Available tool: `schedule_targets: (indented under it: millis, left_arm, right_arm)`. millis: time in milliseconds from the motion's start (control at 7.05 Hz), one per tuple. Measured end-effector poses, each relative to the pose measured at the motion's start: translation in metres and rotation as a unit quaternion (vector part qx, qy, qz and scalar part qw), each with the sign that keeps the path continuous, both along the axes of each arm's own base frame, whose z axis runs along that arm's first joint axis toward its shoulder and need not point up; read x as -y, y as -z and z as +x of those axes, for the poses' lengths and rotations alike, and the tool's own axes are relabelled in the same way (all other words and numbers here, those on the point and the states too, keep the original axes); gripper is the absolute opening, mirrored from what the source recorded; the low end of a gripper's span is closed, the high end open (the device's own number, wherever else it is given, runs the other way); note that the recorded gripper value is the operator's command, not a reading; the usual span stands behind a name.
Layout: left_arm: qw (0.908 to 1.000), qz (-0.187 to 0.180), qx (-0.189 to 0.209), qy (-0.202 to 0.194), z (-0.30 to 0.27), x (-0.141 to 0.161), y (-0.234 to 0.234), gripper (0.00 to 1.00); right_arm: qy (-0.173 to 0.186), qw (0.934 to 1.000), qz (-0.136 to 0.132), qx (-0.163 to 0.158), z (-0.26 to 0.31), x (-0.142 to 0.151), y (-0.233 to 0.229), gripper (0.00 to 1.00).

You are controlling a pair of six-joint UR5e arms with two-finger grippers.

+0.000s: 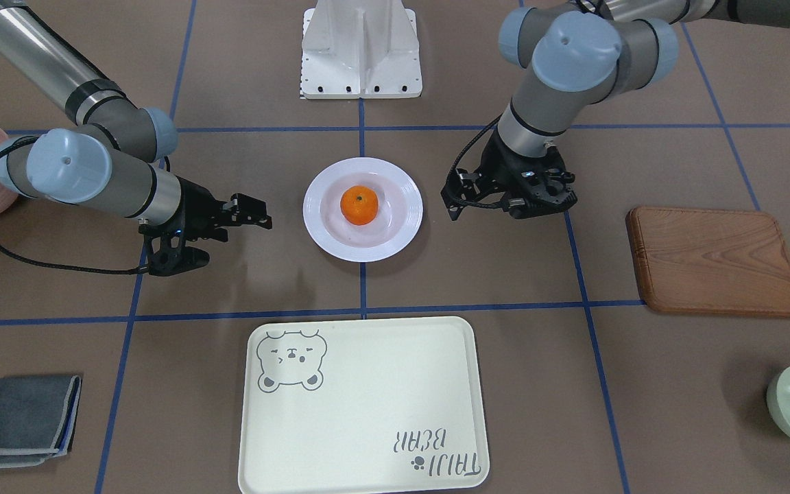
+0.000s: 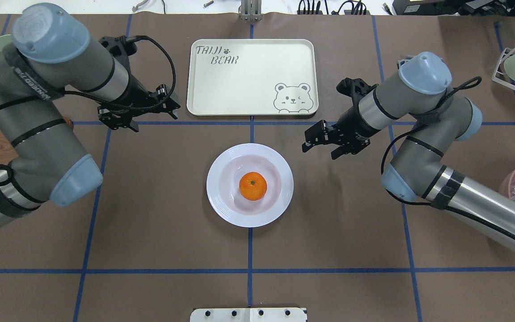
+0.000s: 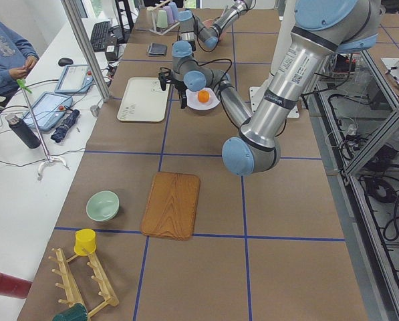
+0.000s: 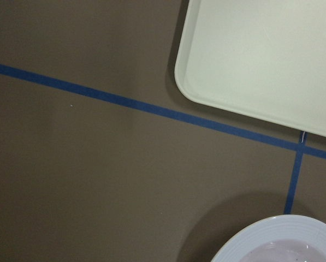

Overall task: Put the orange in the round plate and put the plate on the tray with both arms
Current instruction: 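Move the right gripper down to the plate rim nearest it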

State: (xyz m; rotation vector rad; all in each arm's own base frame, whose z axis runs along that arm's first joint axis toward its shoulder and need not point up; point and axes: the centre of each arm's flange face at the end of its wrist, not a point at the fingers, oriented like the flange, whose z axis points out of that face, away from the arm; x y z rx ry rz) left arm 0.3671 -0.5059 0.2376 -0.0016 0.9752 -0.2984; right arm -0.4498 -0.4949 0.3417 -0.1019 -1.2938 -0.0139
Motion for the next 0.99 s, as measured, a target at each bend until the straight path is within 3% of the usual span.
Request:
schedule_targets:
  millis: [284, 568, 994]
  left_arm:
    - [0.9999, 0.008, 0.007, 0.011, -0.028, 0.005, -0.014, 0.97]
    - [0.9998, 0.009, 0.012, 0.015, -0.036, 0.008, -0.022, 0.97]
    - [0.9996, 0.009, 0.015, 0.020, -0.043, 0.011, -0.025, 0.97]
  right_arm:
    - [-0.059, 0.9966, -0.019, 0.053, -0.022, -0.030, 0.006, 1.00]
    - [-0.095, 0.9889, -0.013, 0.114, -0.024, -0.056, -0.020, 1.00]
    - [-0.129, 0.9796, -0.012, 0.153, -0.043, -0.079, -0.038, 1.00]
